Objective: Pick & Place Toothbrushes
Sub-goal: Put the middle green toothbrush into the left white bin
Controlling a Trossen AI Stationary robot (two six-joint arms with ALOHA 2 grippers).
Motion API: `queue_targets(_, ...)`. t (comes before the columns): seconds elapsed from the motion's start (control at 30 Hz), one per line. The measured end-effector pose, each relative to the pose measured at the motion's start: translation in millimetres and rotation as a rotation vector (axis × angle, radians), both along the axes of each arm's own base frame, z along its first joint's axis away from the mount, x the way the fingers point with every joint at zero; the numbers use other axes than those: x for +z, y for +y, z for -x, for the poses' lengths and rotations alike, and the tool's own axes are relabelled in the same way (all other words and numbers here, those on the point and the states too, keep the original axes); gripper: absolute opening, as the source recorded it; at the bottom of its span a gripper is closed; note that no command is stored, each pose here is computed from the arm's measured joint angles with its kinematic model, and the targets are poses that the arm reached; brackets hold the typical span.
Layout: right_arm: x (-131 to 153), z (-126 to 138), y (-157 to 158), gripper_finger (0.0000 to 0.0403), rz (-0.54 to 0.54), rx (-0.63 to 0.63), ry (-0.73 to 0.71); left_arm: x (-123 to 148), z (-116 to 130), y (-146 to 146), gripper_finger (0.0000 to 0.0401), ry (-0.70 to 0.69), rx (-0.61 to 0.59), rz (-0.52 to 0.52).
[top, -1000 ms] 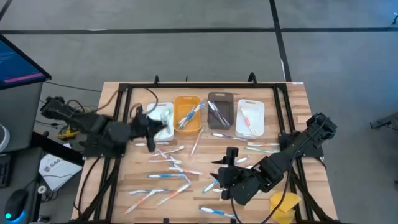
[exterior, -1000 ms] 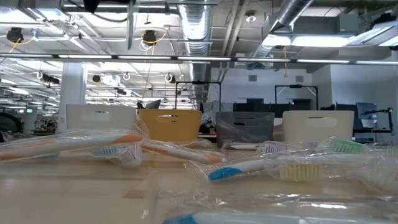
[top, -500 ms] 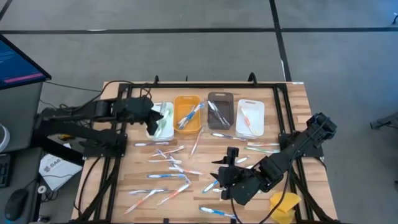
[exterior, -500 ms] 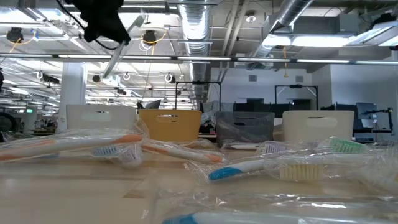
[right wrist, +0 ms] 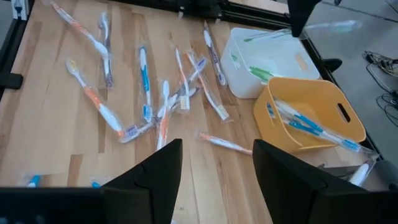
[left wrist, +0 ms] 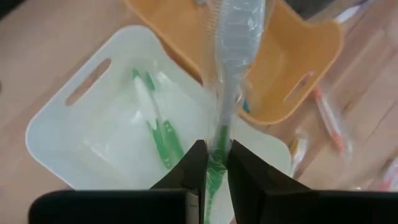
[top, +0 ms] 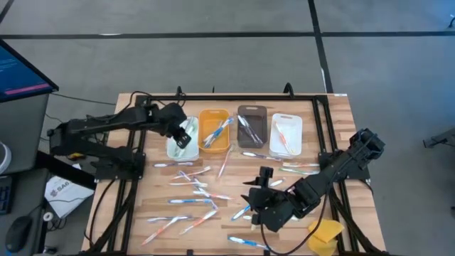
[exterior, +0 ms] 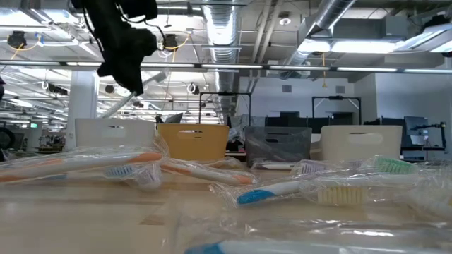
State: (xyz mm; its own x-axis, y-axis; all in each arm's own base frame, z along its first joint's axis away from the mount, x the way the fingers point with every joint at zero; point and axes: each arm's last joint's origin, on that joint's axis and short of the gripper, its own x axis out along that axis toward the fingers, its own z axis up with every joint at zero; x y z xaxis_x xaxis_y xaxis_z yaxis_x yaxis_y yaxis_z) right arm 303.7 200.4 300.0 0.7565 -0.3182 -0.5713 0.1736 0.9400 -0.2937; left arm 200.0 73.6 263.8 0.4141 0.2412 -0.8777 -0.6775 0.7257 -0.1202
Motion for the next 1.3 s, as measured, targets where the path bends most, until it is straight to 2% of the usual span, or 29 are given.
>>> queue_targets(0.6,-1.1,1.8,-0.1,0.0187,0.009,-0.001,0.016,-39.6,-12.6,35.5,0.0038,0.156,0.102,0.136)
queue_targets(1.03,-1.3,1.7,-0.2,0.0184,0.007,-0.003,0.015,-62.0,-21.6,38.3,0.0049,0.231,0.087,0.251)
queue_targets(1.3,-1.4,1.7,-0.1,0.0182,0.007,-0.003,0.016,-66.8,-22.7,38.6,0.007,0.255,0.099,0.268)
